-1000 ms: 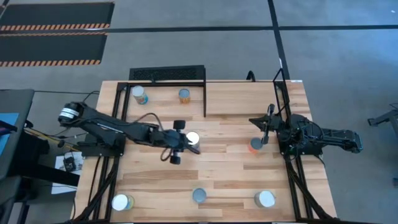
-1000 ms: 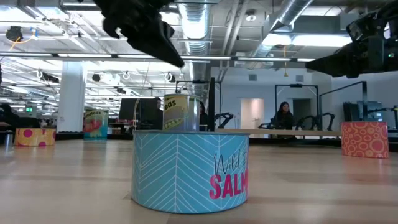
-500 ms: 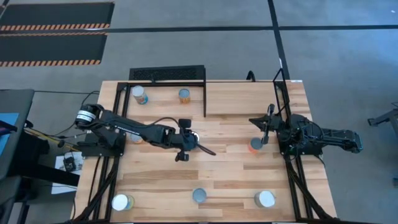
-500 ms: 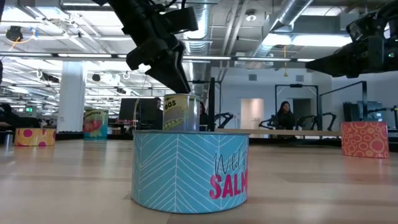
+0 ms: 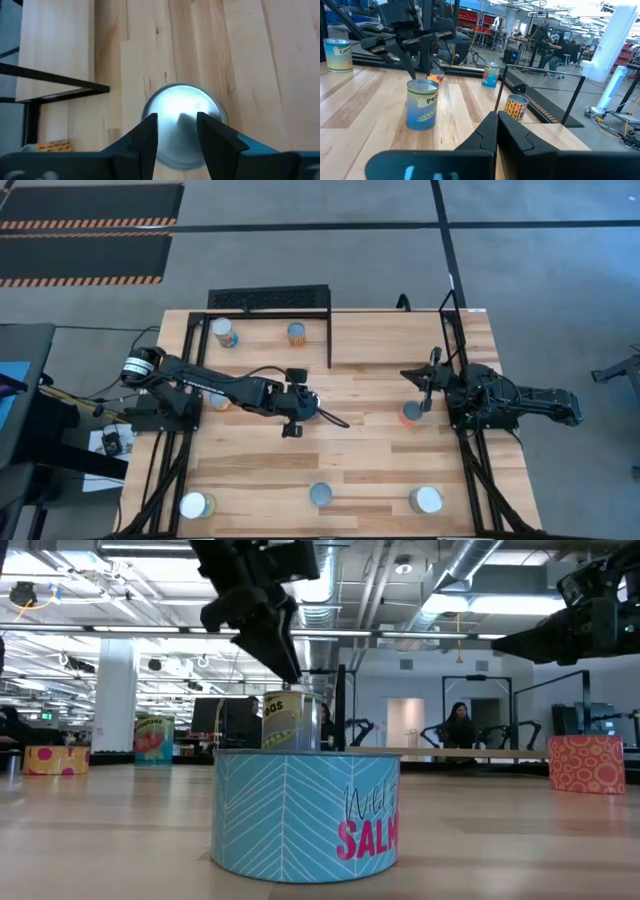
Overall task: Pick and place cans onto a shelf
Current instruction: Put the canned peas on the shelf
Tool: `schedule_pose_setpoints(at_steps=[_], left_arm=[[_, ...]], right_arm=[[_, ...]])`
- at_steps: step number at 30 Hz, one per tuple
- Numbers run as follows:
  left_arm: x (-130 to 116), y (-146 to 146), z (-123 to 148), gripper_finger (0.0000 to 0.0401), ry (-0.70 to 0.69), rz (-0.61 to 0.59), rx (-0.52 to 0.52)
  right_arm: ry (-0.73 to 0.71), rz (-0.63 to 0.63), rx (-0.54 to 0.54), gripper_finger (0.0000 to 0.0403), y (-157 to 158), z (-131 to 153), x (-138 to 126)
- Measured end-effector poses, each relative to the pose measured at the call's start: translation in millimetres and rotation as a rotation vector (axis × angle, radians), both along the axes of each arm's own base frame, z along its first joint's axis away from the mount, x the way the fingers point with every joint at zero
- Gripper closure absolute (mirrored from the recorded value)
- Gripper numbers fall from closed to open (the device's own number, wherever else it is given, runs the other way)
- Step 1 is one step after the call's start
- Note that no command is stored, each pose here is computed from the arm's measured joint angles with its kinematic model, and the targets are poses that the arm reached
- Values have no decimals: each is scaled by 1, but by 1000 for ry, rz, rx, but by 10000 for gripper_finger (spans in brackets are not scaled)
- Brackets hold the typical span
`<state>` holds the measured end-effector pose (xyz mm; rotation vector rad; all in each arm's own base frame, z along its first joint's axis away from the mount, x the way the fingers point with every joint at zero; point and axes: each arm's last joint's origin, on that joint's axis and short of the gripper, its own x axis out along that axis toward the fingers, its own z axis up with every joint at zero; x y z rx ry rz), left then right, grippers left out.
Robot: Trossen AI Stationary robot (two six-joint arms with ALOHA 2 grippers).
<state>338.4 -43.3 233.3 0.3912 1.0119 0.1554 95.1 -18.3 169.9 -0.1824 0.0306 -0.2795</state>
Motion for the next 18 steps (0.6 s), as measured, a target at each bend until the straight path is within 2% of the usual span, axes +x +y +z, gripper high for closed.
schedule_pose_setpoints(at_steps=[4,6,11,18], left_arm=[[1,-3,6,273,14,-49,-149],[1,-4,5,273,25,-61,-180],[4,-3,-4,273,57,-30,-106],[10,-6,-21,273,127,-98,-53]], right_arm=[[0,0,0,369,0,0,0],[0,0,0,369,0,0,0],[0,0,0,369,0,0,0],[3,2,0,369,0,0,0]])
